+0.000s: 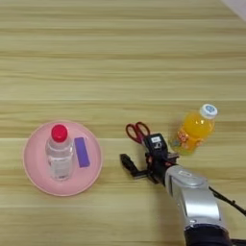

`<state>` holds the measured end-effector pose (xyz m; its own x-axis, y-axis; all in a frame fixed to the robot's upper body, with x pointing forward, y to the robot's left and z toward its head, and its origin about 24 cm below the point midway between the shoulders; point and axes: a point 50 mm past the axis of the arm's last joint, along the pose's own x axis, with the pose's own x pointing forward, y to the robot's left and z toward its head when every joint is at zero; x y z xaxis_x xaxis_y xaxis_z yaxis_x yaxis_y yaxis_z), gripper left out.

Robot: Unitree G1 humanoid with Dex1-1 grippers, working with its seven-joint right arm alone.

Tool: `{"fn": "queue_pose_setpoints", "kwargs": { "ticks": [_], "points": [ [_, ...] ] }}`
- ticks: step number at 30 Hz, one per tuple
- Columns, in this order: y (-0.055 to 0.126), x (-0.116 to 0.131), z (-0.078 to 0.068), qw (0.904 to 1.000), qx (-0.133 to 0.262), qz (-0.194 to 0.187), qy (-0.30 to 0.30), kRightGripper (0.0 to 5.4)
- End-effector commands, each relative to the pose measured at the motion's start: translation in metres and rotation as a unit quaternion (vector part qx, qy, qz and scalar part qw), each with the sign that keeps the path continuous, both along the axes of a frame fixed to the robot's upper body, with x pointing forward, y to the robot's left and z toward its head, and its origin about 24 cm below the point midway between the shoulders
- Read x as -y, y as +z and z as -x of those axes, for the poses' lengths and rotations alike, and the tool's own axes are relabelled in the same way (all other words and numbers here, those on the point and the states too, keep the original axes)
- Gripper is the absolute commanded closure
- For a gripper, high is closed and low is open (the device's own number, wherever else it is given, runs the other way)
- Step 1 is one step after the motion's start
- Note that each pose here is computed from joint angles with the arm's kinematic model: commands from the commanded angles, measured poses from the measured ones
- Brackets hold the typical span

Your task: Move the objects on the table

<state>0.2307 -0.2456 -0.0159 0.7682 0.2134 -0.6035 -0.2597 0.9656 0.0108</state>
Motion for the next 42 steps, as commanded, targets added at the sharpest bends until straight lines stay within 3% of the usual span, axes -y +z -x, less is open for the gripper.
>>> {"fn": "queue_pose_setpoints", "kwargs": {
  "ticks": [1, 7, 24, 42],
  "points": [
    [0.013, 0.006, -0.017, 0.9993, 0.030, 0.019, -0.012, 0.04],
    [0.011, 0.000, -0.021, 0.9994, 0.030, 0.016, -0.003, 0.04],
    [0.010, -0.022, -0.007, 0.9994, 0.007, -0.015, 0.031, 0.04],
    [0.006, -0.029, 0.001, 0.9992, -0.008, -0.018, 0.035, 0.04]
  ]
}}
